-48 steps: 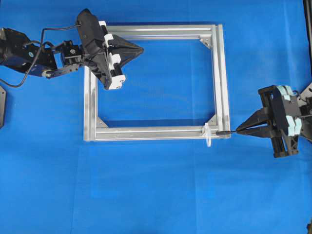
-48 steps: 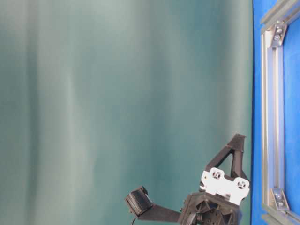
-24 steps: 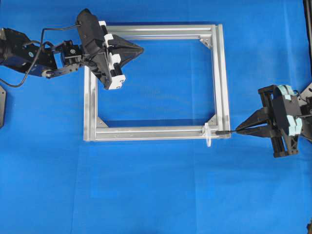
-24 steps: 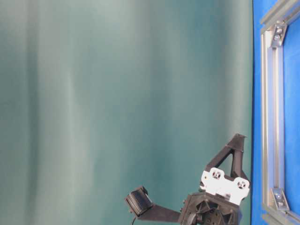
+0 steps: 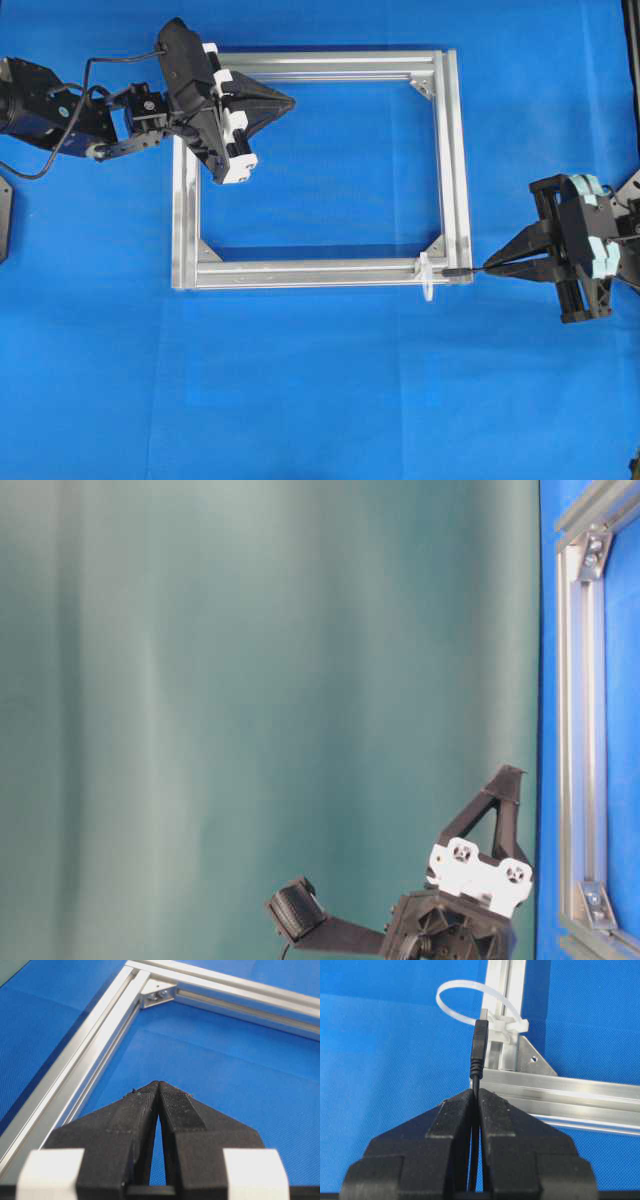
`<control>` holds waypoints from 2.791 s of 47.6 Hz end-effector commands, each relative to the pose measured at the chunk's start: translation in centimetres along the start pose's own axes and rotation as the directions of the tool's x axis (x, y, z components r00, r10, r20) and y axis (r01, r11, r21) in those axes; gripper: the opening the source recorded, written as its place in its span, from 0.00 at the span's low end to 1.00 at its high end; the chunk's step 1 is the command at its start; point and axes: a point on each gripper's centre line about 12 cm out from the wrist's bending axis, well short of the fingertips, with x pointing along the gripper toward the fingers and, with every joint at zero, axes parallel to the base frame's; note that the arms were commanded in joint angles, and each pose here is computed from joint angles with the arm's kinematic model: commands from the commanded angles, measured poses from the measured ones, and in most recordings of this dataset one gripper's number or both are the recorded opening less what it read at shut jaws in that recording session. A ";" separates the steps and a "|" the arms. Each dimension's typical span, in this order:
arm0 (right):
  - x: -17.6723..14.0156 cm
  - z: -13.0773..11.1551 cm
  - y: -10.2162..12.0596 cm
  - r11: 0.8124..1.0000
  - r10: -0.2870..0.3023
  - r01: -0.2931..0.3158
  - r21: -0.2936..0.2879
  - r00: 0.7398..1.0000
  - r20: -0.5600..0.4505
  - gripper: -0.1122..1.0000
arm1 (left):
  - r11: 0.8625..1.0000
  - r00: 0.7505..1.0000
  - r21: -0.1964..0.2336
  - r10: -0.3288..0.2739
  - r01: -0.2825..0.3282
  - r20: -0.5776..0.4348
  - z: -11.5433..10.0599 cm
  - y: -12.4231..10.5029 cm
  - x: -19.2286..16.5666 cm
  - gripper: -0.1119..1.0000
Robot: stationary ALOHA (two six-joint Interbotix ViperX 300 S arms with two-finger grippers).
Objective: Insert the wire through the string loop located on the right side.
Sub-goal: 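Align the USB plug with the zip-tie loop on the frame, then push the plug leftward through the white zip-tie loop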
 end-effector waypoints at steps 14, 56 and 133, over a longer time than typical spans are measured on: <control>0.0 0.5 0.0 1.000 0.002 -0.002 -0.003 1.000 0.022 0.08 | 1.000 0.999 0.001 -0.006 0.006 0.047 1.5 -0.2 -0.3 0.10; 0.0 0.6 0.1 1.000 0.002 -0.002 -0.003 1.000 0.023 0.08 | 1.000 0.999 0.001 -0.006 0.006 0.047 1.5 -0.2 -0.3 0.10; 5.2 2.7 0.4 1.000 0.002 -0.003 0.013 0.995 0.098 0.08 | 1.000 0.999 0.004 -0.011 0.011 0.053 1.6 -0.3 -0.2 0.10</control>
